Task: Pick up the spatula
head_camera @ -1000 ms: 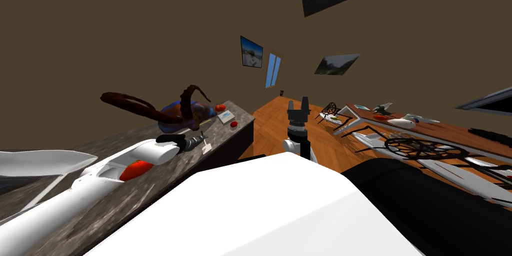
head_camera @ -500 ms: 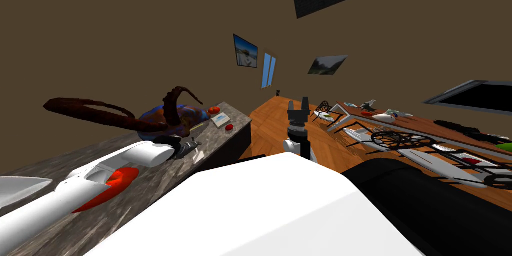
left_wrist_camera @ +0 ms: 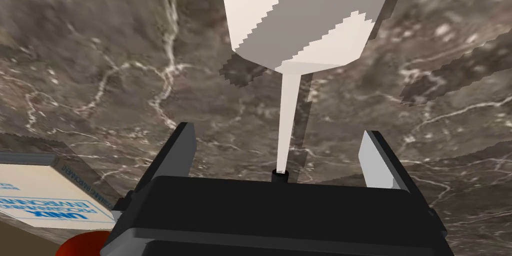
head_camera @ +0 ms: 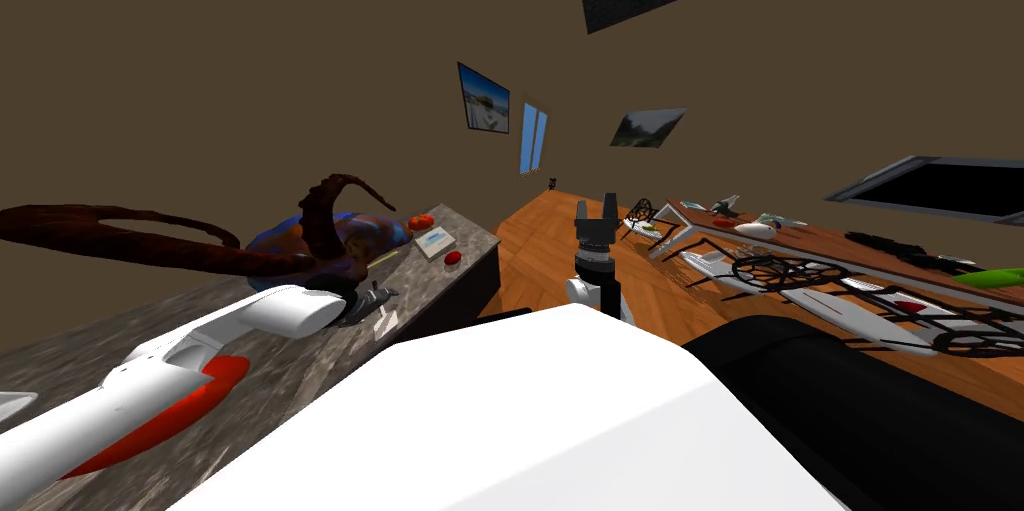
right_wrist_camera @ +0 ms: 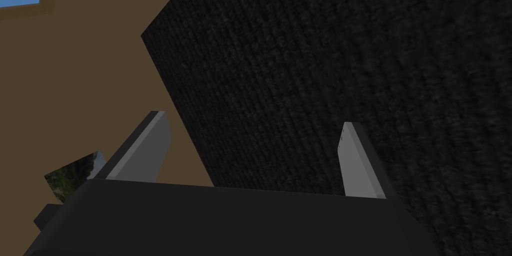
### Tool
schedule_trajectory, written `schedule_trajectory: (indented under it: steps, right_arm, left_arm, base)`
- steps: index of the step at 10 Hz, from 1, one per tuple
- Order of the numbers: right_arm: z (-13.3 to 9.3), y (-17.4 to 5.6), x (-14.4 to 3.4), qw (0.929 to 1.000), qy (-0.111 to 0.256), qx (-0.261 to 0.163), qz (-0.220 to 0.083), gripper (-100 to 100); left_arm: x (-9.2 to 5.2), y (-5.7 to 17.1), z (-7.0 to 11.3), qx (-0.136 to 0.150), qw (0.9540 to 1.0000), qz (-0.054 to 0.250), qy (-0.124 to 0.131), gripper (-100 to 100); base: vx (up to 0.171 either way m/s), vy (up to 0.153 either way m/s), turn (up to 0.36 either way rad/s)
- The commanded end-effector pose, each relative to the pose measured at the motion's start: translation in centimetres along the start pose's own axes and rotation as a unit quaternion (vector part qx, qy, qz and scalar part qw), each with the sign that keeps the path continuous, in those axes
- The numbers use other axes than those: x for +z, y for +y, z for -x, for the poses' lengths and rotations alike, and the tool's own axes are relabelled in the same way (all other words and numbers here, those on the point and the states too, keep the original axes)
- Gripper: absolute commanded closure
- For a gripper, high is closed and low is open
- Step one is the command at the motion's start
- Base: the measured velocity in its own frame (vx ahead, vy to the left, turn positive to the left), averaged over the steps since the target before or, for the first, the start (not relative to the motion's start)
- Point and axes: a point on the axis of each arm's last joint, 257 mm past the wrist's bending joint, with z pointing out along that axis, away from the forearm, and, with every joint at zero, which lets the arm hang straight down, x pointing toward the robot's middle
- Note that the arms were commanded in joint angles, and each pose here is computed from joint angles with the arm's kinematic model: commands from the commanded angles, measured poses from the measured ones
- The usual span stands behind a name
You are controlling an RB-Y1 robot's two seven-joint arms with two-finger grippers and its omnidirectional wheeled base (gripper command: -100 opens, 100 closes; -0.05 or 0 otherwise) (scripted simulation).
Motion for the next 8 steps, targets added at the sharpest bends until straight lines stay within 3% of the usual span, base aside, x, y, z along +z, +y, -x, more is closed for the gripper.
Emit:
schedule_trajectory:
  steps: [1,2,3,4,8]
  right_arm:
    - [0.0,0.0,0.0,1.0,0.0,0.0,0.0,0]
    - [0.0,0.0,0.0,1.0,0.0,0.0,0.0,0]
    - [0.0,0.0,0.0,1.0,0.0,0.0,0.0,0]
    - [0.0,0.0,0.0,1.0,0.0,0.0,0.0,0]
    - [0.0,0.0,0.0,1.0,0.0,0.0,0.0,0]
  left_arm:
    - [0.94,0.39,-0.21,-0.005,1.0,0.001,0.0,-100]
    - [1.6,0.74,-0.48,-0.008,1.0,0.002,0.0,-100]
    - [1.16,0.51,-0.25,-0.006,1.0,0.002,0.0,-100]
    - [1.23,0.53,-0.25,-0.006,1.0,0.001,0.0,100]
    - [1.22,0.55,-0.23,-0.006,1.0,0.002,0.0,100]
  base:
    - [0.017,0.02,-0.081]
    - [0.014,0.022,-0.064]
    - [0.005,0.01,-0.012]
    - [0.0,0.0,0.0]
    - [0.0,0.001,0.003]
